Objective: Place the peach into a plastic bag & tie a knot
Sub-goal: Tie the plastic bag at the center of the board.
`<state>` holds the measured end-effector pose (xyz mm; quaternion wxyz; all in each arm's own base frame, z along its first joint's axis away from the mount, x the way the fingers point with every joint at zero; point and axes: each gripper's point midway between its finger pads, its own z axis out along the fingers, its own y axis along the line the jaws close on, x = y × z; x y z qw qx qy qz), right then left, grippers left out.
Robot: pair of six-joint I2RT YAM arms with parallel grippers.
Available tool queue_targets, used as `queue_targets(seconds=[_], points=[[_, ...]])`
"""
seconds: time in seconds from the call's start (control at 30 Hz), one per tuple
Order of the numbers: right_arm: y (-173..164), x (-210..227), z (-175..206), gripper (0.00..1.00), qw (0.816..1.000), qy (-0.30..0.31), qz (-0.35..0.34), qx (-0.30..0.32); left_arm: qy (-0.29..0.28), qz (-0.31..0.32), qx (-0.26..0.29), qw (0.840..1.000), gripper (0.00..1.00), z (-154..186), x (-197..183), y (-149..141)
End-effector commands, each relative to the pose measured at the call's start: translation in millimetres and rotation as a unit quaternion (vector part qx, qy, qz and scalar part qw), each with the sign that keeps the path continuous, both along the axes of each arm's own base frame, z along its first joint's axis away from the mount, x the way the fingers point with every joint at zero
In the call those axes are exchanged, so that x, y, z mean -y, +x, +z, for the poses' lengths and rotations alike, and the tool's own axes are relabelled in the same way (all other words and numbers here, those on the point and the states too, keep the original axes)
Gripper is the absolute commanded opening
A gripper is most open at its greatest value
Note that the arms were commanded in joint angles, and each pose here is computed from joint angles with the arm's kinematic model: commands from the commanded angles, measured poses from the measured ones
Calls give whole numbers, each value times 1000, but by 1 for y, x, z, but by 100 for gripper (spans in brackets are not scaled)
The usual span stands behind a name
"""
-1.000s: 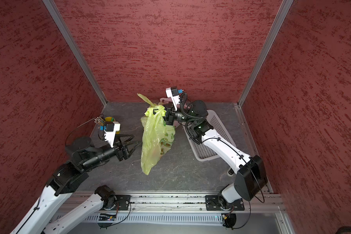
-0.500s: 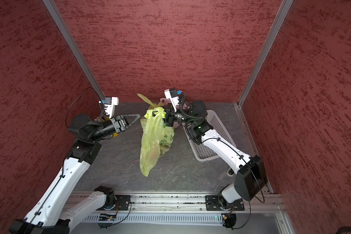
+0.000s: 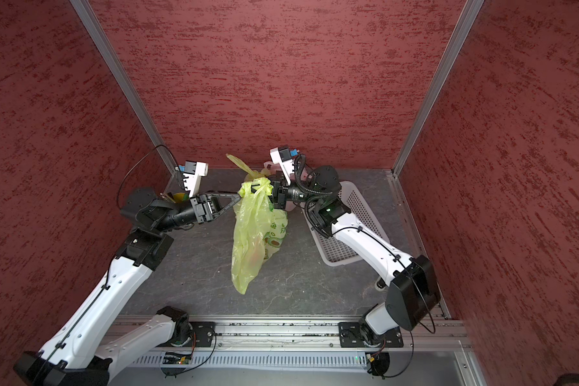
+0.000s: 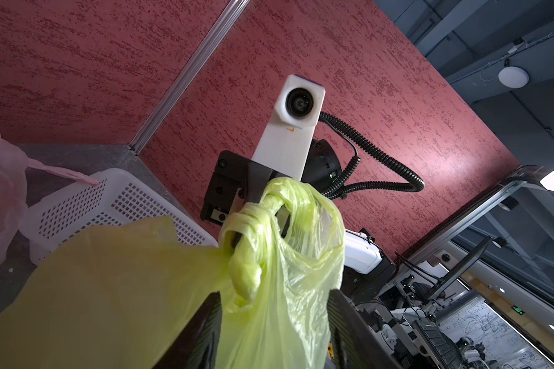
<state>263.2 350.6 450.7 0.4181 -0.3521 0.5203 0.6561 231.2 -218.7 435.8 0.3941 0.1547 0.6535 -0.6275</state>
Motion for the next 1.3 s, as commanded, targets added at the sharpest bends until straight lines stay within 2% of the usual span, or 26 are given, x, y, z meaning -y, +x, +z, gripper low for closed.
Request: queue_targets(seconds=[0.0,0.2,0.43,0.63,0.93,1.13,1.23,1.27], points=[[-7,2,7,0,1000,7,12,10,14,19,15,1000,55,-1,-2,4],[-9,0,6,0,1000,6,20,10,8,26,20,999,55,1,-3,6],[-12,-3,6,0,1000,6,26,9,-14,0,29,999,39,11,2,3],[-13,-4,6,0,999,5,30,10,-6,-6,28,1000,38,7,7,0],[-18,-5,7,0,999,4,37,12,-11,4,35,999,18,10,6,3],[-21,-5,6,0,999,1,43,14,-13,1,42,999,9,11,7,4],[-21,-6,2,0,999,-6,45,14,-10,3,43,999,0,10,6,3],[-20,-7,-1,0,999,-11,42,14,-6,8,38,999,0,6,5,6]])
